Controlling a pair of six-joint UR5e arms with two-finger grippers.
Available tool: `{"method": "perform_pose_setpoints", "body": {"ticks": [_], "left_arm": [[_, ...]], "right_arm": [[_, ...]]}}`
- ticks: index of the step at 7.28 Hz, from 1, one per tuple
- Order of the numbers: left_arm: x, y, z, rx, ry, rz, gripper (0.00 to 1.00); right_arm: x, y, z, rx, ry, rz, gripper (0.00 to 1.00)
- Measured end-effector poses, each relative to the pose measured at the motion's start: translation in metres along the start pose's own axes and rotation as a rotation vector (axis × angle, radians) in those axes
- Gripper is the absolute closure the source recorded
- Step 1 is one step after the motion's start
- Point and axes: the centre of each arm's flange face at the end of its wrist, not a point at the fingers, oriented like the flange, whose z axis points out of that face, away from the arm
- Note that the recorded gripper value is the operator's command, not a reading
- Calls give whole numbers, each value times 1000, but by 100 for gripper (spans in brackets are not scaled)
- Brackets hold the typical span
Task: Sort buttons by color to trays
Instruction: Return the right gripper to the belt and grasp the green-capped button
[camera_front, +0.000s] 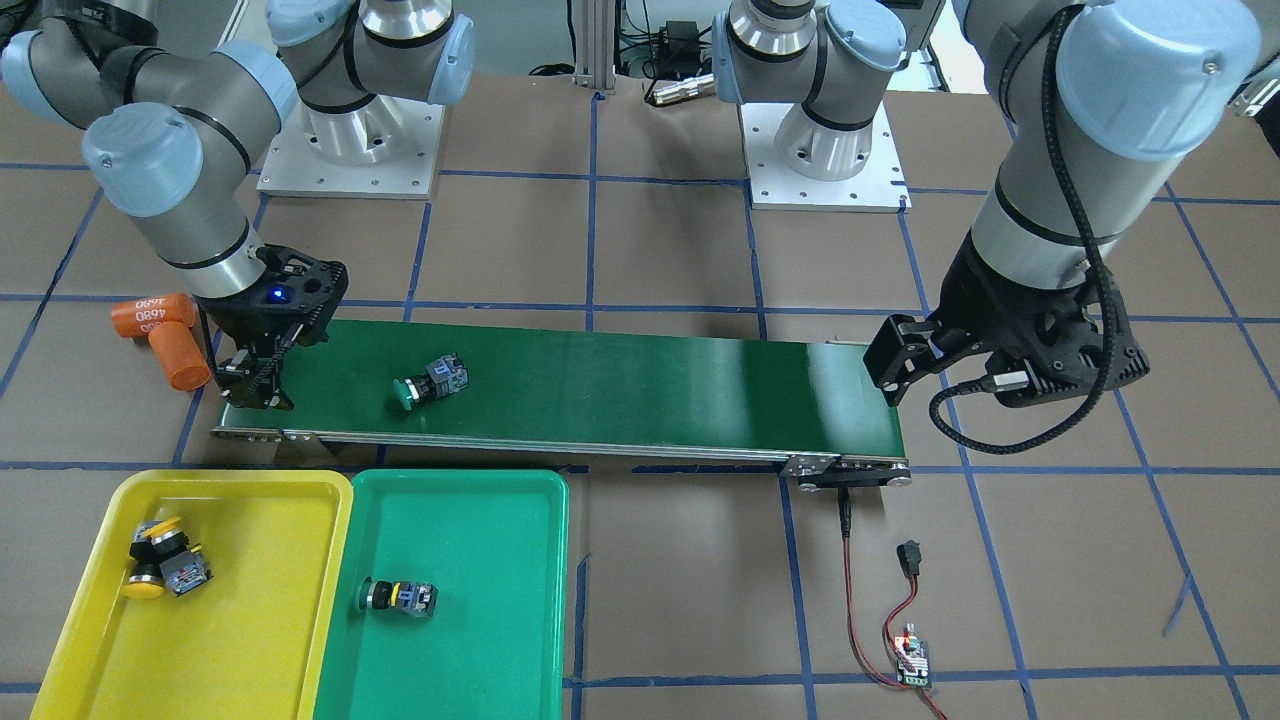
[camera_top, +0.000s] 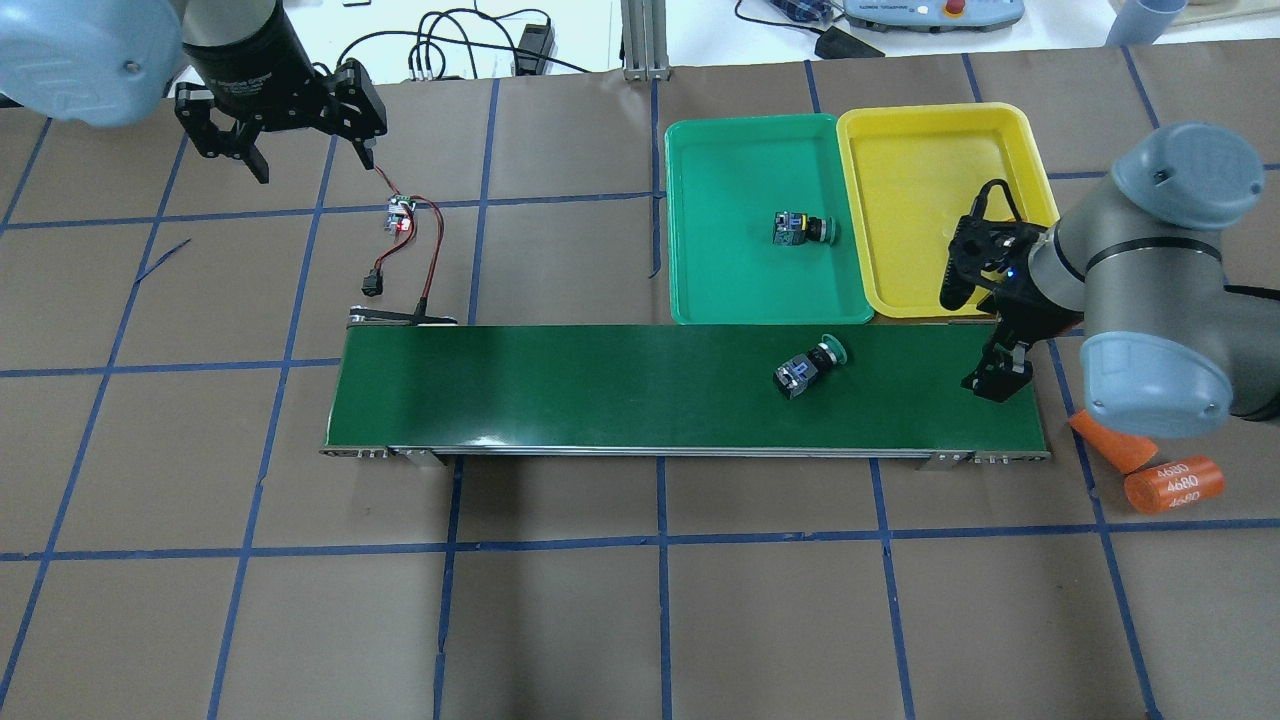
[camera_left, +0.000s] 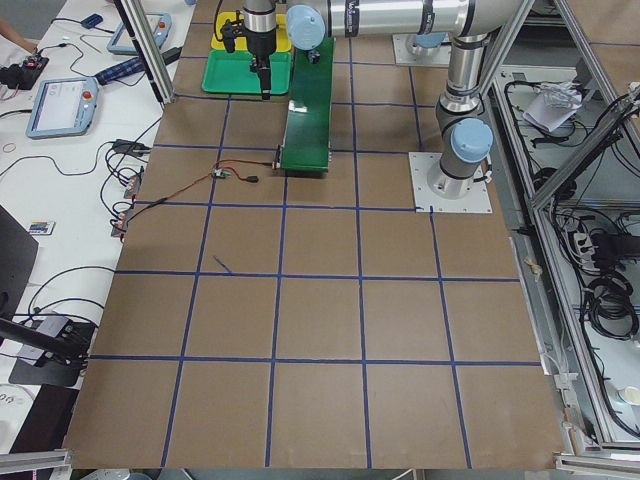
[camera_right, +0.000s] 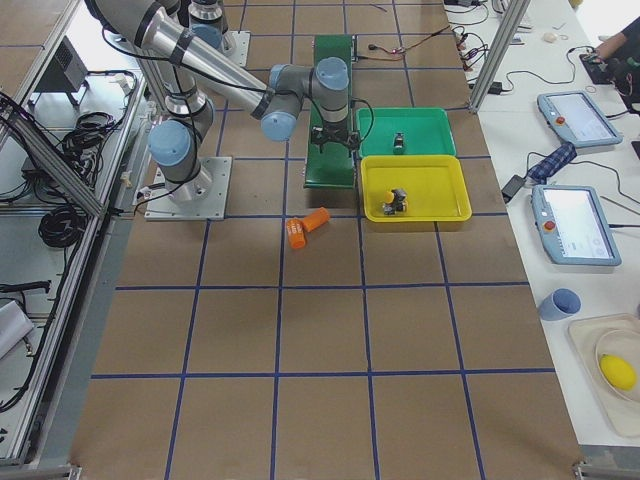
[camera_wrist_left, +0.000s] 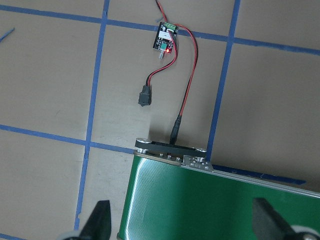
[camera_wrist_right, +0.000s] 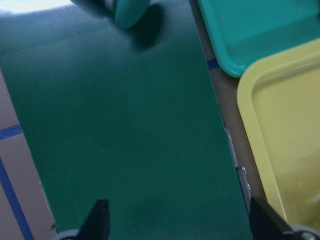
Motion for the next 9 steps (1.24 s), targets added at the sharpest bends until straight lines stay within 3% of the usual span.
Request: {"method": "perform_pose_setpoints", "body": {"ticks": [3, 9], "left_arm": [[0, 0, 1, -1, 0, -1, 0], [0, -3, 1, -2, 1, -2, 0]], "right_arm": [[2, -29, 9, -13, 10, -86, 0], [-3, -39, 22, -16, -14, -109, 0]]}}
